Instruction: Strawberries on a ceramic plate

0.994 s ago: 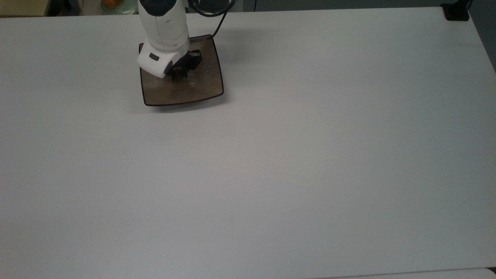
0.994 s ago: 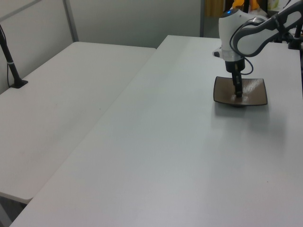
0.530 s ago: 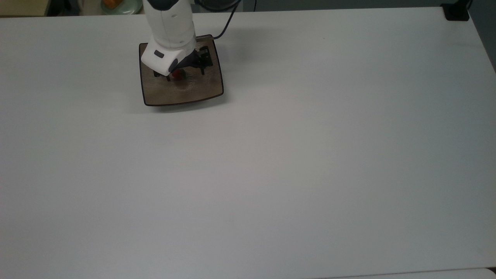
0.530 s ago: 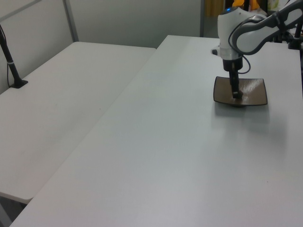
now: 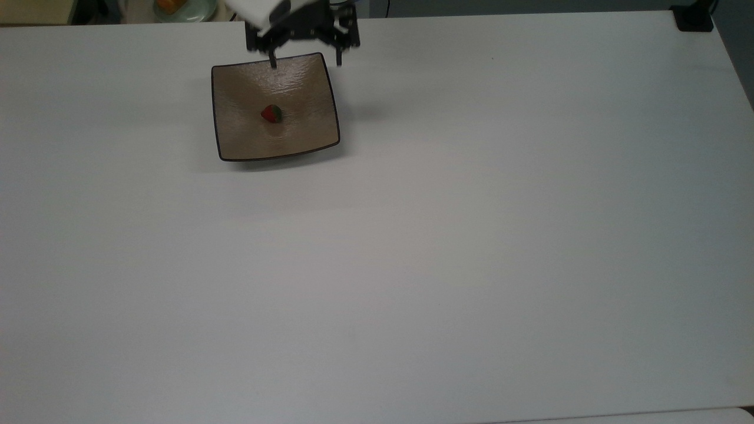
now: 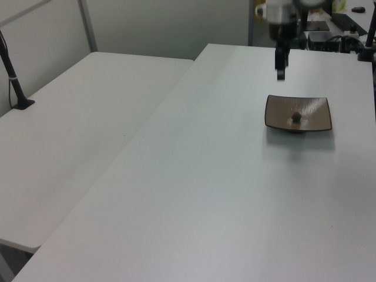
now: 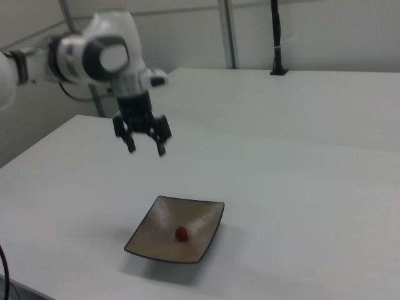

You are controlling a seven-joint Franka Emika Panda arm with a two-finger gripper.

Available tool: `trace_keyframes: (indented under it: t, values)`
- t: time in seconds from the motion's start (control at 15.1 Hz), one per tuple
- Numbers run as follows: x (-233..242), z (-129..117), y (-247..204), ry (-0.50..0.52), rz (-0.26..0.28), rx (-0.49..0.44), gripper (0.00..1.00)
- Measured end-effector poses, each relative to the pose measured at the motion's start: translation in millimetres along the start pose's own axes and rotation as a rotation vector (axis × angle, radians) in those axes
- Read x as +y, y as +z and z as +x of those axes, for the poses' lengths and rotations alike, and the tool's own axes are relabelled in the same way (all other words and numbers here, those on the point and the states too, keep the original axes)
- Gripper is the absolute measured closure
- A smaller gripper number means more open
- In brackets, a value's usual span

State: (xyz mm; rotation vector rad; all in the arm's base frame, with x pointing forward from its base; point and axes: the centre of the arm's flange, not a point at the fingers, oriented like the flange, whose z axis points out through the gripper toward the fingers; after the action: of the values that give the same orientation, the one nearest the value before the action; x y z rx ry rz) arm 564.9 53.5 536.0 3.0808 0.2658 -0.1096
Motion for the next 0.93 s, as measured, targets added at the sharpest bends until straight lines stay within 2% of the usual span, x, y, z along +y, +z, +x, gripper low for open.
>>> trace_keyframes:
  t: [0.27,0.4,0.6,0.93]
  values:
    - [-23.1,-15.5,-60.5,-0.001,0.003,0.021,0.0]
    - [-34.2,-22.4,-77.5,-0.001,0.047,0.045,0.0]
    - [-43.4,-28.2,-89.5,-0.008,0.127,0.069,0.0]
    - [-59.0,-14.6,-86.5,-0.041,0.139,0.147,0.0]
